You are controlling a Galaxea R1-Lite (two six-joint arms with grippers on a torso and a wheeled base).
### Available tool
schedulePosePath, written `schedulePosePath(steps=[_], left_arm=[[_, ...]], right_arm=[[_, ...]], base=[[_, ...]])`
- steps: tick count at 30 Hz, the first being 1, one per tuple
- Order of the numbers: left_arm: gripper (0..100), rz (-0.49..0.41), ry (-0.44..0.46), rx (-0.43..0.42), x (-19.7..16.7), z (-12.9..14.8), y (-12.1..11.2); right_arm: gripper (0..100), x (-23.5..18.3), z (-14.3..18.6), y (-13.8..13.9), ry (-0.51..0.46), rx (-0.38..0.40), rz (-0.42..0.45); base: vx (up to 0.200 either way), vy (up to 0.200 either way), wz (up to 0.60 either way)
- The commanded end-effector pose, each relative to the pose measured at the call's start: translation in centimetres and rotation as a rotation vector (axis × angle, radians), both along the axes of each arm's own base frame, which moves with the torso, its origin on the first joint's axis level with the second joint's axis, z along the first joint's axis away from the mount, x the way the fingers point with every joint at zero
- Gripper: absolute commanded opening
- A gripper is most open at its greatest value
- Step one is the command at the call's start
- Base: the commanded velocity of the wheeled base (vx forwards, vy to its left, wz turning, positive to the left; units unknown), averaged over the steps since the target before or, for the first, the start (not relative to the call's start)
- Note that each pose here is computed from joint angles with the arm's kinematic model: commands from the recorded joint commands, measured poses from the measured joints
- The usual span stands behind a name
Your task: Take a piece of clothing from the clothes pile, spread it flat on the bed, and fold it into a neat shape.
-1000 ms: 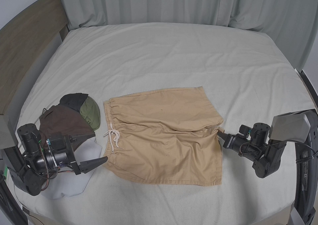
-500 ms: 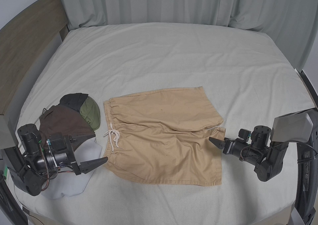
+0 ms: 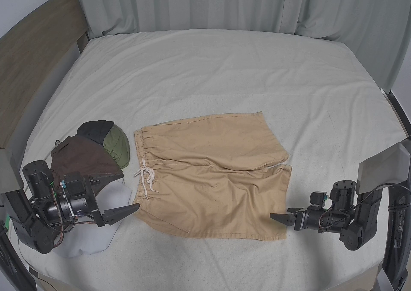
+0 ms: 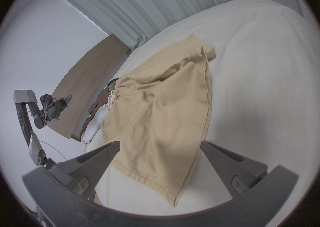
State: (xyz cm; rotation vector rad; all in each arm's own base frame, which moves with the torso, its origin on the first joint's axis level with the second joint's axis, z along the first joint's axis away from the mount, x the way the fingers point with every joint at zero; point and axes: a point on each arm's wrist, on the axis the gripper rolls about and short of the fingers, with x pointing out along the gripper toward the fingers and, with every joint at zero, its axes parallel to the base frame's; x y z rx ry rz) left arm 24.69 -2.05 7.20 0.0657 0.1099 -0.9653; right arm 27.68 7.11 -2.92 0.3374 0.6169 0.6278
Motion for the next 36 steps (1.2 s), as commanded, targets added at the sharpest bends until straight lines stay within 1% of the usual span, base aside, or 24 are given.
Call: schedulePosePath(steps=[1, 4, 6, 10, 16, 30, 31, 36], left_arm=[[100, 0.000, 0.000, 0.000, 0.0, 0.0, 0.0], [100, 0.000, 0.000, 0.000, 0.0, 0.0, 0.0], [100, 0.000, 0.002, 0.000, 0.0, 0.0, 0.0], [100, 0.000, 0.002, 0.000, 0.0, 0.0, 0.0], [100, 0.000, 0.002, 0.000, 0.0, 0.0, 0.0], [100, 0.000, 0.005, 0.000, 0.1, -0.2, 0.0], [100, 0.000, 0.005, 0.000, 0.1, -0.2, 0.0], [100, 0.001, 0.003, 0.000, 0.1, -0.1, 0.0]], right_arm=[[100, -1.7, -0.3, -0.3, 0.065, -0.008, 0.024], [100, -2.3, -0.7, -0.4, 0.090, -0.020, 0.031], [100, -3.0, -1.0, -0.5, 0.109, -0.043, 0.046], [100, -3.3, -1.8, -0.5, 0.136, -0.058, 0.058], [100, -2.7, -2.6, 0.1, 0.135, -0.059, 0.068], [100, -2.7, -2.9, 0.4, 0.144, -0.055, 0.082], [0, -2.8, -2.9, 0.4, 0.147, -0.055, 0.082], [0, -2.8, -3.0, 0.4, 0.148, -0.057, 0.083]], base=[[0.000, 0.000, 0.00], [0.000, 0.000, 0.00], [0.000, 0.000, 0.00], [0.000, 0.000, 0.00], [0.000, 0.000, 0.00], [0.000, 0.000, 0.00], [0.000, 0.000, 0.00], [0.000, 0.000, 0.00]])
